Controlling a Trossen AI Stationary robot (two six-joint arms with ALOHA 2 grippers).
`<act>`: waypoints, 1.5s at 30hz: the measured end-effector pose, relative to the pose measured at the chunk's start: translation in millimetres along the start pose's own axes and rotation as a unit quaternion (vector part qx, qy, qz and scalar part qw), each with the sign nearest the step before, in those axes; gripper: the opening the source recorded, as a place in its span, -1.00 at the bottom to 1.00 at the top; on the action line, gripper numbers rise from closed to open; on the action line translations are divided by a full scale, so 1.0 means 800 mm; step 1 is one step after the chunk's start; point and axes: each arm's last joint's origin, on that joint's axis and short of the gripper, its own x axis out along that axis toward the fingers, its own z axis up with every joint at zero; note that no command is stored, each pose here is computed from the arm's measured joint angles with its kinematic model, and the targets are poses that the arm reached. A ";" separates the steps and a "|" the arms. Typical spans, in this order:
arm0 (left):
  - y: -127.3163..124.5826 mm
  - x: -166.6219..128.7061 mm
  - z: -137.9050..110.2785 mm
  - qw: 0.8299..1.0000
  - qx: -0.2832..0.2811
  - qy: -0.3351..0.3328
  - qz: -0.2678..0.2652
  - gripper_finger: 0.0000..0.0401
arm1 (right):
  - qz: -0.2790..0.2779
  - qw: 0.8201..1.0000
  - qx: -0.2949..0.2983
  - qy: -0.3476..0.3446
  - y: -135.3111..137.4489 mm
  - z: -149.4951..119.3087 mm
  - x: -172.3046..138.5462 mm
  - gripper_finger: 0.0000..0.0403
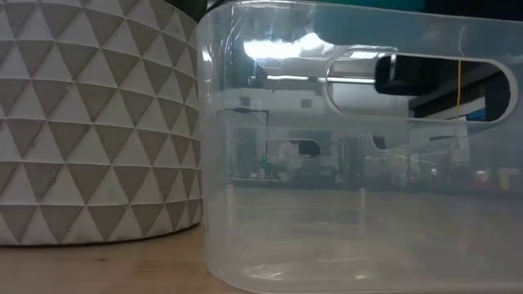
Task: Nest measuring cups in basket
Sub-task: Put the nested measuring cups into the transparent bin
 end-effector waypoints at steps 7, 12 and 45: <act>0.001 0.000 0.000 1.000 0.000 -0.003 0.017 -0.33 | -0.044 0.997 0.009 -0.067 -0.005 -0.015 -0.012 -0.50; 0.002 0.000 0.000 1.000 0.000 -0.004 0.024 -0.33 | -0.060 0.992 0.001 -0.115 -0.003 -0.024 -0.018 -0.50; 0.002 0.000 0.001 1.000 -0.003 -0.008 0.023 -0.33 | -0.109 0.975 0.058 -0.183 -0.082 -0.097 0.011 -0.50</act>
